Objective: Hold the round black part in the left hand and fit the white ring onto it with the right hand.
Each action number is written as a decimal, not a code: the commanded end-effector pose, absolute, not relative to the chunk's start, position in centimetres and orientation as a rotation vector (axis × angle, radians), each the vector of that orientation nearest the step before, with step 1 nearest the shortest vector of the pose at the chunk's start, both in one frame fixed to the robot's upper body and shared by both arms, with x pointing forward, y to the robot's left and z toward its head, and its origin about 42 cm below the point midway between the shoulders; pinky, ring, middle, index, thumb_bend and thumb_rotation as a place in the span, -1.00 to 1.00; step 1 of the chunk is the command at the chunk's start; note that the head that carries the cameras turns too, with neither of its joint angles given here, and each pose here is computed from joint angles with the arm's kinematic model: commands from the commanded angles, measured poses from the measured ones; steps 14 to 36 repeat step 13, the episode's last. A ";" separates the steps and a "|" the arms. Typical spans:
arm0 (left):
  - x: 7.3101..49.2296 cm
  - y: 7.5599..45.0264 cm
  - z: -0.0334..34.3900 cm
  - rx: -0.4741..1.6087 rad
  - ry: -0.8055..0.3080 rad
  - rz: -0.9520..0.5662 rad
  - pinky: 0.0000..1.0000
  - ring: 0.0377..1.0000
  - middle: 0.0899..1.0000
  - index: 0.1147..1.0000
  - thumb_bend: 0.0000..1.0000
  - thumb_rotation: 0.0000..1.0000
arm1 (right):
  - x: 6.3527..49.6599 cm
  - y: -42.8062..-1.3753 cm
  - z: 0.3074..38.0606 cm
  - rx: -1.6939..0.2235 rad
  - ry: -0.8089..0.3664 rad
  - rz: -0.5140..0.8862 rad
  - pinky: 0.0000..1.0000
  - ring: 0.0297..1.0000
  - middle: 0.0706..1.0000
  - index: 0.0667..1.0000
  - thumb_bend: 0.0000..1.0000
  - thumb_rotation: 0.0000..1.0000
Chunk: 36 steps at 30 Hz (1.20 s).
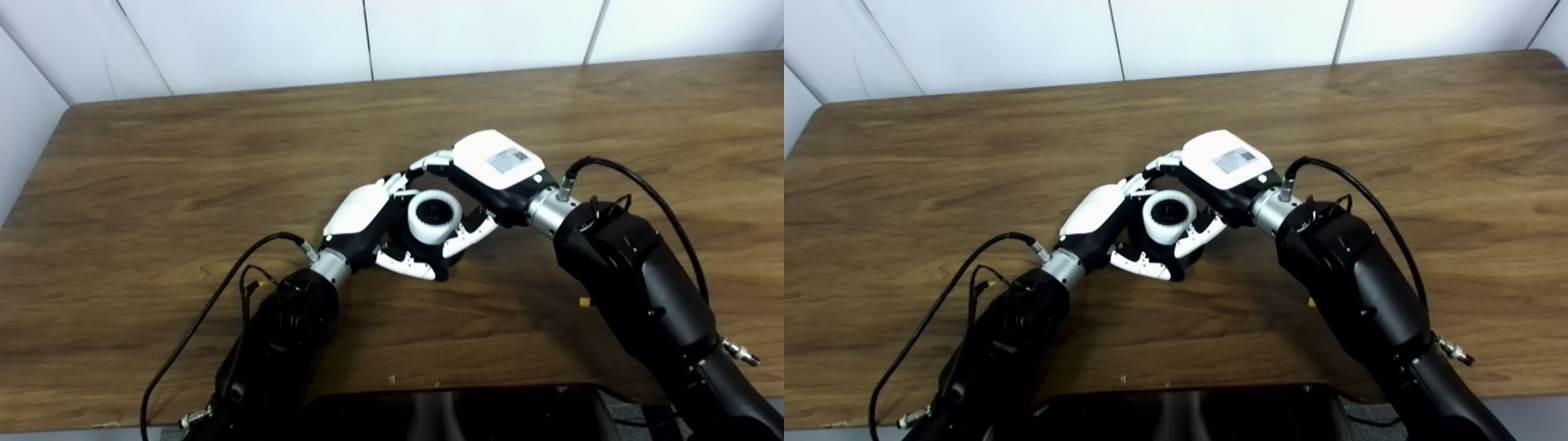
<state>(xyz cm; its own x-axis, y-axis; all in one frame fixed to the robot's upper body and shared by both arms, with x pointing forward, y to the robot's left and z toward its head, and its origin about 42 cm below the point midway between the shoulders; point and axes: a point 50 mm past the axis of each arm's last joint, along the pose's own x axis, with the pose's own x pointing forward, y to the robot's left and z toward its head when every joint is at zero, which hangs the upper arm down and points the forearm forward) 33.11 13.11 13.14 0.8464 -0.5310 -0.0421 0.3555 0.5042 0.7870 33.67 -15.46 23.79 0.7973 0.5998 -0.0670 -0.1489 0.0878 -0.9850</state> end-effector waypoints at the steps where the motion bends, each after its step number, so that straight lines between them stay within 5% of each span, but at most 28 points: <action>1: 33.3 12.7 14.2 0.893 -0.255 -0.560 1.00 1.00 1.00 0.24 1.00 -0.20 | 33.7 -15.4 26.0 -1.386 -0.471 0.536 0.67 0.58 0.70 0.71 0.91 0.04; 36: 33.2 12.9 14.0 0.902 -0.260 -0.557 1.00 1.00 1.00 0.22 1.00 -0.20 | 33.5 -16.1 26.0 -1.352 -0.458 0.512 0.72 0.63 0.74 0.76 0.93 0.01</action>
